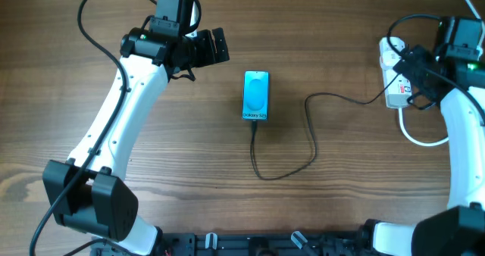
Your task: Plug charger to phone and switch on socket
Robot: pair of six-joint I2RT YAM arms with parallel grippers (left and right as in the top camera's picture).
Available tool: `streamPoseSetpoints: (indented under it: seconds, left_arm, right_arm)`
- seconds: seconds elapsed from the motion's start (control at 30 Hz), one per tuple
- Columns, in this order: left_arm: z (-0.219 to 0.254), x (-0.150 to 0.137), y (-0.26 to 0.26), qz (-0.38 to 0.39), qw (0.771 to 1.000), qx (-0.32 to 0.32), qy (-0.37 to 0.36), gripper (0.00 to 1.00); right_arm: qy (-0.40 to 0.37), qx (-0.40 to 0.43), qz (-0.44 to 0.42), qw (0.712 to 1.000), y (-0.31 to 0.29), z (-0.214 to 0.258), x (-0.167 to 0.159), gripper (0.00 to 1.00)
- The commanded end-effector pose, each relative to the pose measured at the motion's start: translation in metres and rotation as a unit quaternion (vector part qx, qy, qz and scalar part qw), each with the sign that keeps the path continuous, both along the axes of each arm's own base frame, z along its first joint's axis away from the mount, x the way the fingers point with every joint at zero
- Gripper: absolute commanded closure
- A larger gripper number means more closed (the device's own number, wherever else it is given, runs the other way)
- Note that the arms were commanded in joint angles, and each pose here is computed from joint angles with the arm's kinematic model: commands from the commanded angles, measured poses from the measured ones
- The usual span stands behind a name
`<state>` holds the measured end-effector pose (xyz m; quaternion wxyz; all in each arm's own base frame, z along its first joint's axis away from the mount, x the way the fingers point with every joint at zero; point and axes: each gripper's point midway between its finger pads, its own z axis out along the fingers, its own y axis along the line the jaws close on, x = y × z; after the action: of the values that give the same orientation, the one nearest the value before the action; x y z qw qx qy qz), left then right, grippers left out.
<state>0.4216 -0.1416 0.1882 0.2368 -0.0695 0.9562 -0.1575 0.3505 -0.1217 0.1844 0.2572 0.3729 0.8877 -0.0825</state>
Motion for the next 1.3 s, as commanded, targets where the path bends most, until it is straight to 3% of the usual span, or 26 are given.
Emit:
streamPoseSetpoints:
  seconds: [0.0,0.27,0.6,1.0,1.27]
  left_arm:
    - [-0.003,0.001,0.003,0.010,1.000,0.005,0.003,0.00]
    - [-0.003,0.001,0.003,0.010,1.000,0.005,0.003,0.00]
    - [-0.003,0.001,0.003,0.010,1.000,0.005,0.003,0.00]
    - [-0.003,0.001,0.003,0.010,1.000,0.005,0.003,0.00]
    - [-0.003,0.001,0.003,0.010,1.000,0.005,0.003,0.00]
  right_arm:
    - [-0.007,0.036,-0.019,0.999,-0.021,-0.017,0.010,0.00]
    - [-0.015,0.055,-0.090,0.994,-0.087,-0.052,0.012,0.00]
    - [0.024,0.131,-0.067,0.989,-0.076,-0.136,0.038,0.00]
    - [-0.032,0.142,-0.119,0.982,-0.083,-0.135,0.060,0.00]
    - [-0.007,0.131,-0.138,0.982,-0.070,-0.157,0.062,0.00]
